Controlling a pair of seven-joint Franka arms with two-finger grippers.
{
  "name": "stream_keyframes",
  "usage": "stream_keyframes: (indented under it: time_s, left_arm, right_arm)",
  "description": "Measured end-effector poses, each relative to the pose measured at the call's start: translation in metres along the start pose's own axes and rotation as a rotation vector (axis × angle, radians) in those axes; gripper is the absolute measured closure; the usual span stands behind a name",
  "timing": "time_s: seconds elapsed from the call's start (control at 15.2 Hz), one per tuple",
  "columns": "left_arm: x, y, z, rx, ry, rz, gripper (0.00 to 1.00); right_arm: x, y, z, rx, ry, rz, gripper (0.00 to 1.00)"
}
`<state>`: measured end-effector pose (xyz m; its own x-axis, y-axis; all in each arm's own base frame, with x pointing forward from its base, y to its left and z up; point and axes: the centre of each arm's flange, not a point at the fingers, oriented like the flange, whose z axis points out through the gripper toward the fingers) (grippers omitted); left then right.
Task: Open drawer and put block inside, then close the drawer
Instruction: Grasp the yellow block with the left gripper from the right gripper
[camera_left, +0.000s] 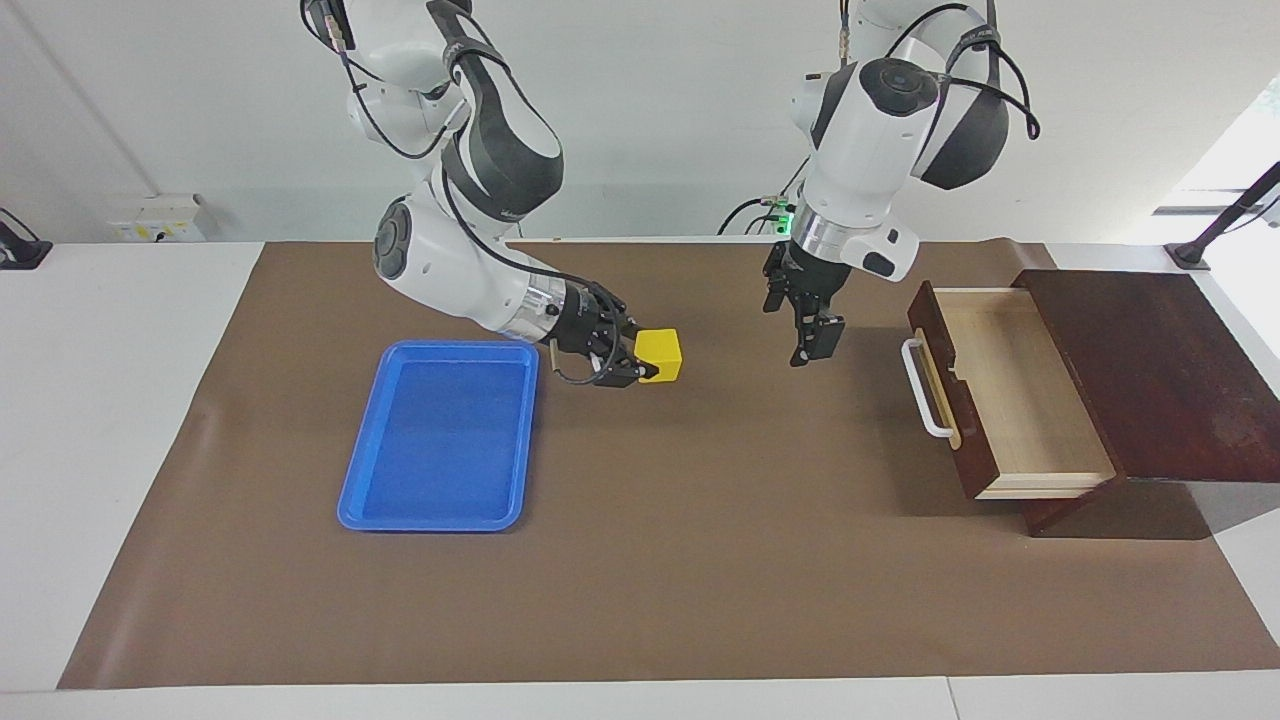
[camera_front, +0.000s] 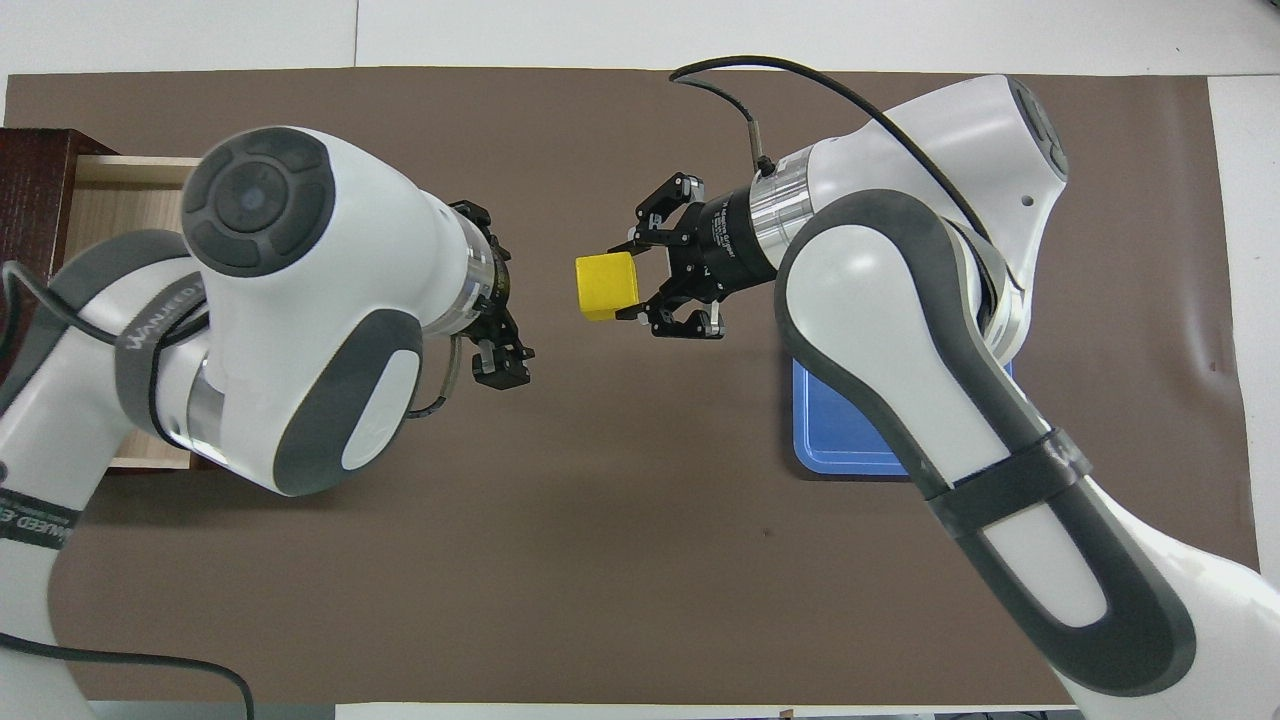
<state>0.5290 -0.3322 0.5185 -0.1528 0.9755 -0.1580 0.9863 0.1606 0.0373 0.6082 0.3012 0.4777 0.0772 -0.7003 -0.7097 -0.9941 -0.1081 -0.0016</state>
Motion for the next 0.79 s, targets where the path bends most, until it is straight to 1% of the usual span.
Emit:
stream_keyframes:
  time_s: [0.13,0.26,0.79]
  left_arm:
    - [-0.011,-0.003,0.013,0.015,-0.014,-0.005,0.0]
    - [-0.018,-0.001,0.019,0.022,-0.03,-0.004,0.0]
    - [-0.028,-0.001,0.014,-0.003,-0.06,-0.007,0.0]
  right_arm:
    - [-0.006,0.002,0.006,-0.001,0.0,-0.003,0.44]
    - [-0.006,0.002,0.005,0.0,0.001,-0.002,0.44]
    - [-0.005,0.002,0.004,0.002,0.001,0.0,0.44]
